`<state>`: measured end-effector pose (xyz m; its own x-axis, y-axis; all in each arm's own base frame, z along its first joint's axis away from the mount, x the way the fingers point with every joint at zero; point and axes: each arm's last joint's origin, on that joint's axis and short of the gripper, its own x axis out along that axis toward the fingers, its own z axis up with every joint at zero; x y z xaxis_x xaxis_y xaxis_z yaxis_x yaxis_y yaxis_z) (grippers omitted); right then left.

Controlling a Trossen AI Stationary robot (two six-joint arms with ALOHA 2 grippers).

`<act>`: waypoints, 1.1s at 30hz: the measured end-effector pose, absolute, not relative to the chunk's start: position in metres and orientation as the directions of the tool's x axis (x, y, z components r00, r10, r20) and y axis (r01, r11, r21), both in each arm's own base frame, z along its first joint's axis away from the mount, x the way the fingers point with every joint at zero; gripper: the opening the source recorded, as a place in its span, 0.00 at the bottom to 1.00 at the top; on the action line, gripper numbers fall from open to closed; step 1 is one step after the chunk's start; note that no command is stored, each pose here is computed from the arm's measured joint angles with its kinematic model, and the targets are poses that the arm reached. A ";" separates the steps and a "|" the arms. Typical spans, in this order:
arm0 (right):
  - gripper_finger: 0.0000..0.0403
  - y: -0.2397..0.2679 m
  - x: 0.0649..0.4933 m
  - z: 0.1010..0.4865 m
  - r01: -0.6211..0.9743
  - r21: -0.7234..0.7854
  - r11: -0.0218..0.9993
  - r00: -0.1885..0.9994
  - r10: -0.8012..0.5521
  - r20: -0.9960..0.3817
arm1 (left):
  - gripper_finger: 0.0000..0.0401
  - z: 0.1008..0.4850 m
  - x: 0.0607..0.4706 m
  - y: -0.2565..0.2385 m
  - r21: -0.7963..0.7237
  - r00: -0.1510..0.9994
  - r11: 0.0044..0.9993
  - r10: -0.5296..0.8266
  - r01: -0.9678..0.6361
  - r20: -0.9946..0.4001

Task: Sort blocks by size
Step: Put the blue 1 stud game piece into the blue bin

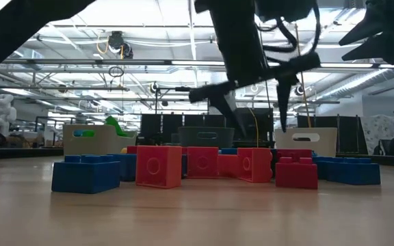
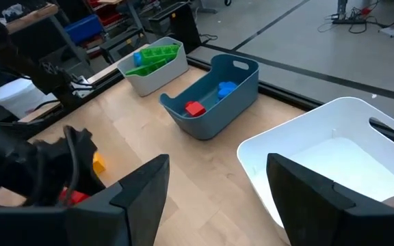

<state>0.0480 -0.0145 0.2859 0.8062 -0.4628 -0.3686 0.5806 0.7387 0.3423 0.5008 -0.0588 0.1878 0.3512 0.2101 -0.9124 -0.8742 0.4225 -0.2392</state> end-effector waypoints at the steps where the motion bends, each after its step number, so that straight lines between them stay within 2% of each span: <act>1: 0.59 -0.015 0.048 0.286 0.581 0.342 0.739 0.806 -0.462 -0.369 | 0.71 0.183 0.502 -0.059 -0.230 0.342 0.423 0.211 -0.876 -0.916; 9: 0.59 -0.015 0.048 0.286 0.584 0.363 0.726 0.806 -0.462 -0.371 | 0.71 0.160 0.504 -0.059 -0.189 0.295 0.423 0.203 -0.886 -0.934; 12: 0.59 -0.015 0.048 0.286 0.584 0.364 0.726 0.806 -0.462 -0.370 | 0.68 0.161 0.505 -0.054 -0.195 0.295 0.408 0.199 -0.892 -0.934; 15: 0.59 -0.015 0.048 0.286 0.584 0.364 0.726 0.806 -0.462 -0.370 | 0.58 0.162 0.505 -0.053 -0.205 0.298 0.405 0.182 -0.891 -0.937; 20: 0.59 -0.015 0.048 0.286 0.584 0.364 0.726 0.806 -0.463 -0.370 | 0.34 0.162 0.506 -0.053 -0.204 0.300 0.419 0.178 -0.885 -0.937; 28: 0.59 -0.015 0.048 0.286 0.584 0.364 0.726 0.806 -0.463 -0.370 | 0.34 0.170 0.507 -0.045 -0.213 0.312 0.473 0.140 -0.855 -0.940; 33: 0.59 -0.015 0.048 0.286 0.584 0.364 0.725 0.806 -0.463 -0.369 | 0.34 0.217 0.508 -0.026 -0.231 0.371 0.505 0.196 -0.832 -0.908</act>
<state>0.0480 -0.0146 0.2858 0.8057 -0.4632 -0.3693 0.5840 0.7254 0.3643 0.5085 -0.0261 0.2168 0.3711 0.1962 -0.9076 -0.8317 0.5049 -0.2309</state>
